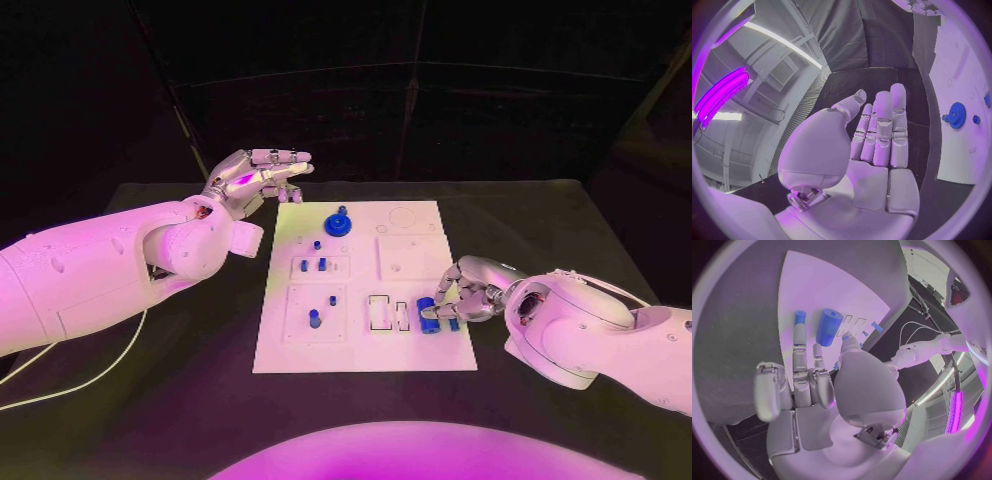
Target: Assemble the parts on the task board
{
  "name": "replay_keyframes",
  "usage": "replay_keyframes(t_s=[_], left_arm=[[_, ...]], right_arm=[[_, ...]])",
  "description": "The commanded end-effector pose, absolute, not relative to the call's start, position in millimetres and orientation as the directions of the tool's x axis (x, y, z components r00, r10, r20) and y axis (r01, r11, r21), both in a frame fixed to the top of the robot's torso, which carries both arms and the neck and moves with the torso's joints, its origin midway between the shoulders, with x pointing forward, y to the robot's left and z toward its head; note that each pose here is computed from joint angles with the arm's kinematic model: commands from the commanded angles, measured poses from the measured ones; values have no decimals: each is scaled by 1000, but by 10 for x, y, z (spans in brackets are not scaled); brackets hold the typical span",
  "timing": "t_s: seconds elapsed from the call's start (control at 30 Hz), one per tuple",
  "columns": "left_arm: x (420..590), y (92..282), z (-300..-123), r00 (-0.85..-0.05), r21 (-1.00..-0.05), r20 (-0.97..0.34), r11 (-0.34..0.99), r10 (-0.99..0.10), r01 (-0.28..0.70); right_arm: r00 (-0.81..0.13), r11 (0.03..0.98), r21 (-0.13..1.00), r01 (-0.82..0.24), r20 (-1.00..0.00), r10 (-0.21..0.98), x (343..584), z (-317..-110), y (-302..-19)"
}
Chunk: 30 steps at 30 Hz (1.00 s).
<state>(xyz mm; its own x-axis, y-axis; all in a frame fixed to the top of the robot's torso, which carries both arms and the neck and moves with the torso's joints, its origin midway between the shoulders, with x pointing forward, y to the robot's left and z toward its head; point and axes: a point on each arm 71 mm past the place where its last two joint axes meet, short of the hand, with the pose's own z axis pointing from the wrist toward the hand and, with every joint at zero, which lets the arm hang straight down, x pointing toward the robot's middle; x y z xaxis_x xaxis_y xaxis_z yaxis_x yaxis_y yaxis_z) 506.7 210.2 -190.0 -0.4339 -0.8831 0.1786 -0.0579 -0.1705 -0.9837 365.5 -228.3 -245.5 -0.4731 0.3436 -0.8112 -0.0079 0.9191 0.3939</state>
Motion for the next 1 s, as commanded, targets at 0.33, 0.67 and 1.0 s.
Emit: replay_keyframes(t_s=[0.33, 0.67, 1.0], left_arm=[[5061, 2102, -1885, -441, -982, 184, -178, -879, -57], [5059, 2108, -1885, -440, -982, 184, -177, -879, -58], [5057, 2112, -1885, -440, -982, 185, -176, -879, -60]], right_arm=[[-520, 941, 338, -3, -804, 287, 3663, -2511, -2277], [-531, 943, 333, -16, -801, 275, 3696, -2542, -2178], [-554, 951, 309, -18, -795, 248, 3729, -2591, -2148]])
